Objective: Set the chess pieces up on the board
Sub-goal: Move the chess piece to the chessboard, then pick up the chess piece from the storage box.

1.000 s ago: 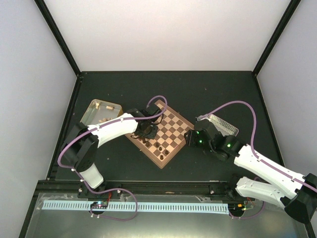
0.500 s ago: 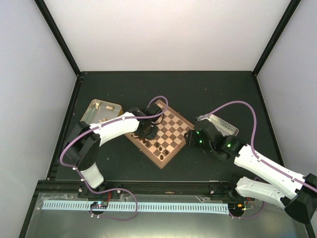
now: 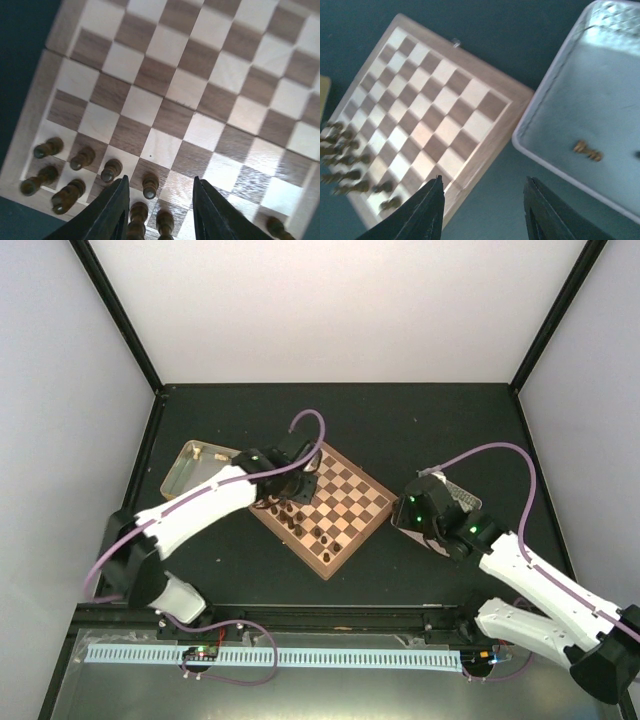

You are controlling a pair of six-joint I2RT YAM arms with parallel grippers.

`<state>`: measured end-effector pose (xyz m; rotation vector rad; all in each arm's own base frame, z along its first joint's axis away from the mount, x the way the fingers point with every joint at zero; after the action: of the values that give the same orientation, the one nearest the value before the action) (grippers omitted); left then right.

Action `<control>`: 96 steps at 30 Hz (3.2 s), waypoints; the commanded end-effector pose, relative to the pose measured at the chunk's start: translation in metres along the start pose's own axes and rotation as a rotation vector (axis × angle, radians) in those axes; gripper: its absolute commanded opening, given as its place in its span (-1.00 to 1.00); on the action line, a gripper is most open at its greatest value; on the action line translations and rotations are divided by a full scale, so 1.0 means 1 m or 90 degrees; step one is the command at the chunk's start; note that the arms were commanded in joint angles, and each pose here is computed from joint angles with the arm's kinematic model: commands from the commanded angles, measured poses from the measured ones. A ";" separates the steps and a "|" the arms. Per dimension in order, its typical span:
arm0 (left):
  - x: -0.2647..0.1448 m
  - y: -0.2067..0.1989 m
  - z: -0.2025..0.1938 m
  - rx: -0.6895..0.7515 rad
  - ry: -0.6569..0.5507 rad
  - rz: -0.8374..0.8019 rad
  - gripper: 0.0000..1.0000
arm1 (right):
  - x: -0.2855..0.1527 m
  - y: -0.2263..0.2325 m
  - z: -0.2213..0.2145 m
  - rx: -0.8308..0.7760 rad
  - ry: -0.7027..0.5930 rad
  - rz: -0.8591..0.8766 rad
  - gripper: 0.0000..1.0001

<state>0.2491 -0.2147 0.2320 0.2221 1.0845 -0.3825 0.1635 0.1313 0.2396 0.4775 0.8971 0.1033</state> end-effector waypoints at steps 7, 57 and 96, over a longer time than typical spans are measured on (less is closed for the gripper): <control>-0.123 0.021 -0.012 0.006 -0.384 -0.093 -0.06 | 0.031 -0.071 0.027 0.054 0.015 -0.214 -0.04; -0.109 0.018 0.005 0.055 -0.401 -0.070 0.18 | 0.104 -0.119 0.047 0.093 0.157 -0.442 -0.05; -0.068 -0.020 0.001 -0.046 -0.269 -0.384 0.20 | 0.062 -0.033 0.072 0.010 -0.042 0.129 -0.62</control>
<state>0.2121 -0.2153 0.2734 -0.1312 0.7471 -0.8301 0.2559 0.0647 0.1912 0.6044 0.9310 -0.0799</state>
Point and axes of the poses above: each gripper's point midway between its finger pads, its own x axis out along the fingers, its own y axis along the line the jaws close on, z = x × y, the point moved 10 cm from there along -x, back along the fingers, and after that the axes turned 6 degrees about x, right-handed, at the moved point
